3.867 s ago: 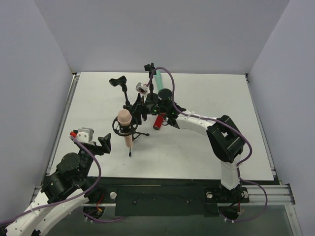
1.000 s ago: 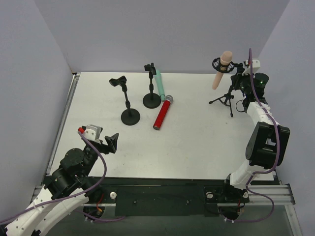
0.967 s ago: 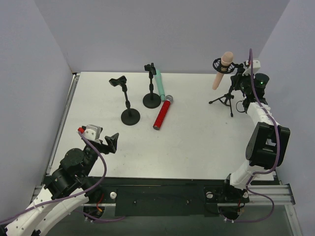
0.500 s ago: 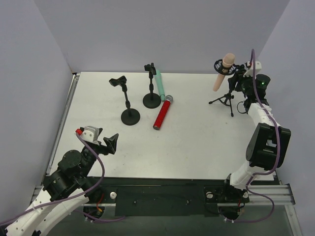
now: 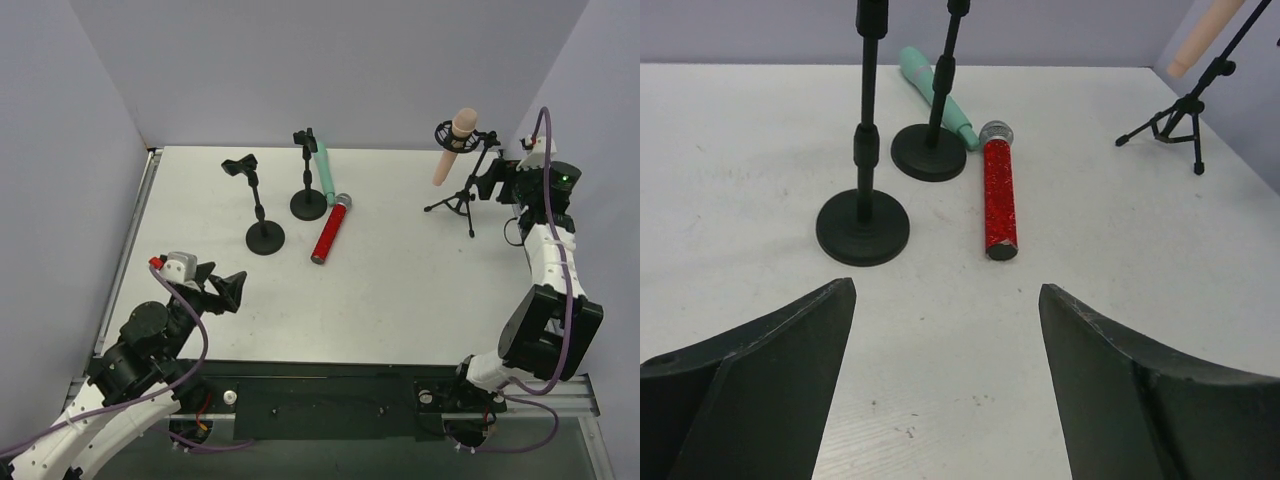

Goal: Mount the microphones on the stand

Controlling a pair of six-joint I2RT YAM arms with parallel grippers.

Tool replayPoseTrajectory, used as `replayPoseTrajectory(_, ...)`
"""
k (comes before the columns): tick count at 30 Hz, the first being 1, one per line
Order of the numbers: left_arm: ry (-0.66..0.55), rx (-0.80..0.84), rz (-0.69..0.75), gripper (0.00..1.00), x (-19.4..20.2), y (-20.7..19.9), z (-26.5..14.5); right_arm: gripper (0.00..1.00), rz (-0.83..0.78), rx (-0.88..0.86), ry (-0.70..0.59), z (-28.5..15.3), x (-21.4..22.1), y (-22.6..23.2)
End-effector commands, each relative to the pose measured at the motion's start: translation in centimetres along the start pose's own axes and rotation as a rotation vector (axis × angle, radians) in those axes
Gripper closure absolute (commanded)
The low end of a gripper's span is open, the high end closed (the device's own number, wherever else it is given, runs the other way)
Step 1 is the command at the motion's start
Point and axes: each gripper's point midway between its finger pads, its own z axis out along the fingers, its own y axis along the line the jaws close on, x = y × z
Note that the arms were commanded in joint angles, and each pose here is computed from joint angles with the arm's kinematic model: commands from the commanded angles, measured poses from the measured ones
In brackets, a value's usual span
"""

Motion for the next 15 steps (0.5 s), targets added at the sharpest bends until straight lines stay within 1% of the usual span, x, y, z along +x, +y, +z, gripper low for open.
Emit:
replayPoseTrajectory(1,0.014,0.017,-0.195,0.14,-1.4,-1.8,0.8,0.23,-0.021,-0.08,0.145,-4.5,1.5,2.8)
replayPoseTrajectory(2,0.015,0.03,-0.235,0.14,-1.4,-2.3,1.1,0.23,0.021,-0.114,0.209,-5.6,2.9,3.9)
replayPoseTrajectory(3,0.031,0.028,-0.244,0.13,-1.0,-2.6,1.6,0.23,0.026,-0.156,0.205,-6.5,2.4,5.0)
replayPoseTrajectory(4,0.015,0.033,-0.266,0.13,-1.3,-2.9,2.0,0.23,0.058,-0.188,0.256,-7.5,3.5,6.1)
replayPoseTrajectory(5,0.026,0.014,-0.271,0.1,-0.9,-2.9,2.7,0.23,0.064,-0.231,0.256,-8.3,3.4,7.3)
replayPoseTrajectory(6,0.006,0.008,-0.292,0.09,-1.2,-3.0,3.2,0.23,0.098,-0.27,0.299,-9.2,4.2,8.6)
replayPoseTrajectory(8,0.007,-0.018,-0.298,0.07,-1.2,-2.9,4.5,0.23,0.095,-0.369,0.331,-11.4,4.9,11.3)
replayPoseTrajectory(9,0.042,-0.019,-0.289,0.06,-0.4,-3.2,5.5,0.23,0.131,-0.43,0.388,-13.0,6.2,12.9)
replayPoseTrajectory(10,0.036,-0.052,-0.298,0.06,-0.9,-2.4,6.2,0.23,0.094,-0.467,0.389,-13.8,6.3,13.9)
replayPoseTrajectory(11,0.089,-0.026,-0.299,0.06,0.1,-3.0,7.4,0.23,0.12,-0.51,0.418,-14.8,7.3,15.1)
replayPoseTrajectory(12,0.079,-0.072,-0.338,0.06,-0.4,-1.3,8.4,0.22,0.097,-0.543,0.411,-15.5,7.6,15.9)
replayPoseTrajectory(13,0.102,-0.008,-0.367,0.06,-0.2,-1.9,9.7,0.22,0.113,-0.591,0.4,-16.1,8.0,16.8)
replayPoseTrajectory(14,0.1,-0.05,-0.411,0.05,0.2,0.1,10.6,0.22,0.103,-0.604,0.384,-16.6,8.2,17.1)
replayPoseTrajectory(15,0.103,0.019,-0.44,0.05,0.3,-0.2,11.9,0.21,0.11,-0.612,0.378,-16.7,8.7,17.3)
